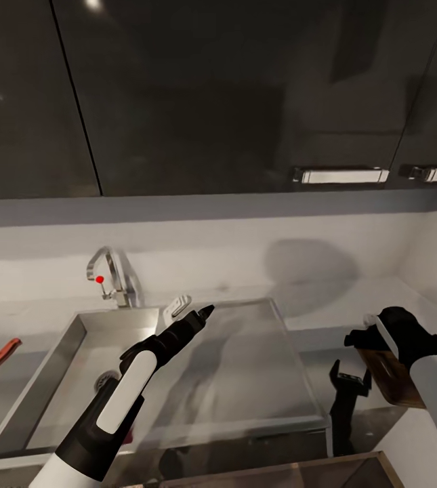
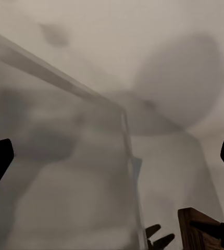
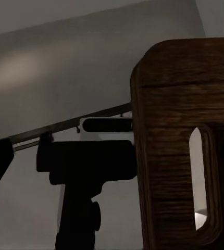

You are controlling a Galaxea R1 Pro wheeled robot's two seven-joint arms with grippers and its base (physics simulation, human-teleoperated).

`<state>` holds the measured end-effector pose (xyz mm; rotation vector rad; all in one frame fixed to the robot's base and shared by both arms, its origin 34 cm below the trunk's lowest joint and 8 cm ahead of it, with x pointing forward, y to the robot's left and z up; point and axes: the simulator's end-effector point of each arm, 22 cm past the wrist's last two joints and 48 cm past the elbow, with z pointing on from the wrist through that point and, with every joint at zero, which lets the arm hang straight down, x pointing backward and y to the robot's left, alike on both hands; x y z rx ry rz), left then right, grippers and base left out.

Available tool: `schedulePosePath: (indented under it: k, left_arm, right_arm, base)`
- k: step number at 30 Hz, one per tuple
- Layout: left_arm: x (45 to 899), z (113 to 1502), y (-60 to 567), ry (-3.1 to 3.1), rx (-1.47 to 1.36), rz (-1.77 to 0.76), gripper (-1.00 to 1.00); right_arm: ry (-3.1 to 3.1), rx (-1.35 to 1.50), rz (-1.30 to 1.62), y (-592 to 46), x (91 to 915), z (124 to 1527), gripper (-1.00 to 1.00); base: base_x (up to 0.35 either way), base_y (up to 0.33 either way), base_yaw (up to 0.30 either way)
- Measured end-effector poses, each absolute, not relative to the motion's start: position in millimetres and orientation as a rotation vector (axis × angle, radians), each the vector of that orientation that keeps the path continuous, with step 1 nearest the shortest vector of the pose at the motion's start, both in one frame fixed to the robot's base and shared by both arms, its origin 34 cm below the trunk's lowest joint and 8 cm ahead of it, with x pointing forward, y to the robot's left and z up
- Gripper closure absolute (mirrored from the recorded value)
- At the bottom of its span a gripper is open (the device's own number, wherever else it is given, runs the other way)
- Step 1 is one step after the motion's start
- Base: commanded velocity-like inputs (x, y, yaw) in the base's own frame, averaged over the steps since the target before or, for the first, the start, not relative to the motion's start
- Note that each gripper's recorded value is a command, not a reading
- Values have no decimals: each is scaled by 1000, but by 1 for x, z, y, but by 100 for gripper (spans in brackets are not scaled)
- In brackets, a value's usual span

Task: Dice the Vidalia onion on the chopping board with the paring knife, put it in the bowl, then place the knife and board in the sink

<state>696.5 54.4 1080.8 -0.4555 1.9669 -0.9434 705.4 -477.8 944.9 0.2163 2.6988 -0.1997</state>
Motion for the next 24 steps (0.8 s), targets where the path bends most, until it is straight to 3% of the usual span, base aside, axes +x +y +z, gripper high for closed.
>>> schedulePosePath:
  k: [24]
  left_arm:
    - [697,1075,54,1976,-461,-943,-100]
  right_arm:
    - [2751,246,-190,-492,687,926,-100]
  base:
    - [0,0,13]
